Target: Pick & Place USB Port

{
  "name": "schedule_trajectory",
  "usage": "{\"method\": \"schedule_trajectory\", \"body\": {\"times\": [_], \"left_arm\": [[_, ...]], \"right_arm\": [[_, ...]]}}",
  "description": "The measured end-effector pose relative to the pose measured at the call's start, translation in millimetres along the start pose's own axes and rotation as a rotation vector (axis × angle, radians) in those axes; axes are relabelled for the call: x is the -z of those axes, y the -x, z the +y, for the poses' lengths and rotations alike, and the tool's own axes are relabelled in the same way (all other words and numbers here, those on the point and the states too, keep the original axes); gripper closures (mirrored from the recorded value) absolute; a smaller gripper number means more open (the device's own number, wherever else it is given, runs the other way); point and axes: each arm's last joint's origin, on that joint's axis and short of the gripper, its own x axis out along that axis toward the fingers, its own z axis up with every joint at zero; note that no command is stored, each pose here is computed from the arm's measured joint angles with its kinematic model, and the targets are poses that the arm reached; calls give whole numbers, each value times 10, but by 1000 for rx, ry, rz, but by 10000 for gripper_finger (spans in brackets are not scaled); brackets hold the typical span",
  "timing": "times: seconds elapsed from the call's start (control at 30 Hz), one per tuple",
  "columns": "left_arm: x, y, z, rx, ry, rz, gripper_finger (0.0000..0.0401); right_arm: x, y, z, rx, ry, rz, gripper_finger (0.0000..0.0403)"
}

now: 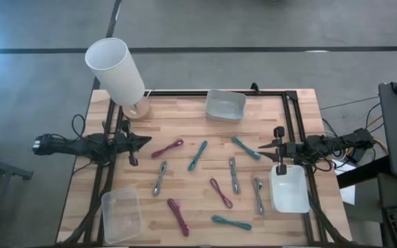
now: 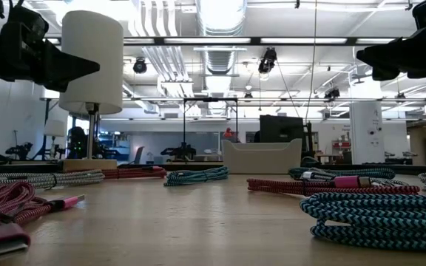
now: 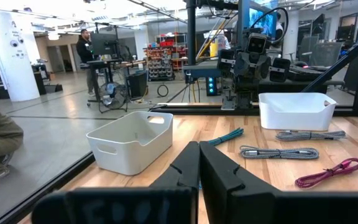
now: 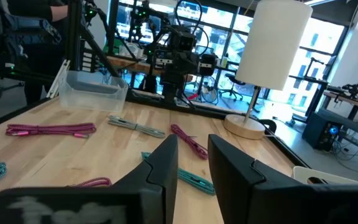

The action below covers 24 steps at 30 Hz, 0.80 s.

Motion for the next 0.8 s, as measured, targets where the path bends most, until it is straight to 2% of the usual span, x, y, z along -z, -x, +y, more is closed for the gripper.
{"method": "schedule_trajectory", "body": {"times": [0.3,0.5,0.6,0.7,0.8], "left_arm": [[0,0,0,0,-39,0,389],[-4,0,0,0,-2,-4,389],[-23,0,2,0,115,-23,389],[-62,2,6,4,254,-61,389],[-67,2,7,5,280,-66,389]], "right_arm": [[0,0,0,0,0,0,335],[-1,0,0,0,-18,-1,329],[-13,0,-2,2,-77,-14,323],[-41,1,-8,3,-198,-42,320],[-61,2,-12,3,-292,-64,317]]}}
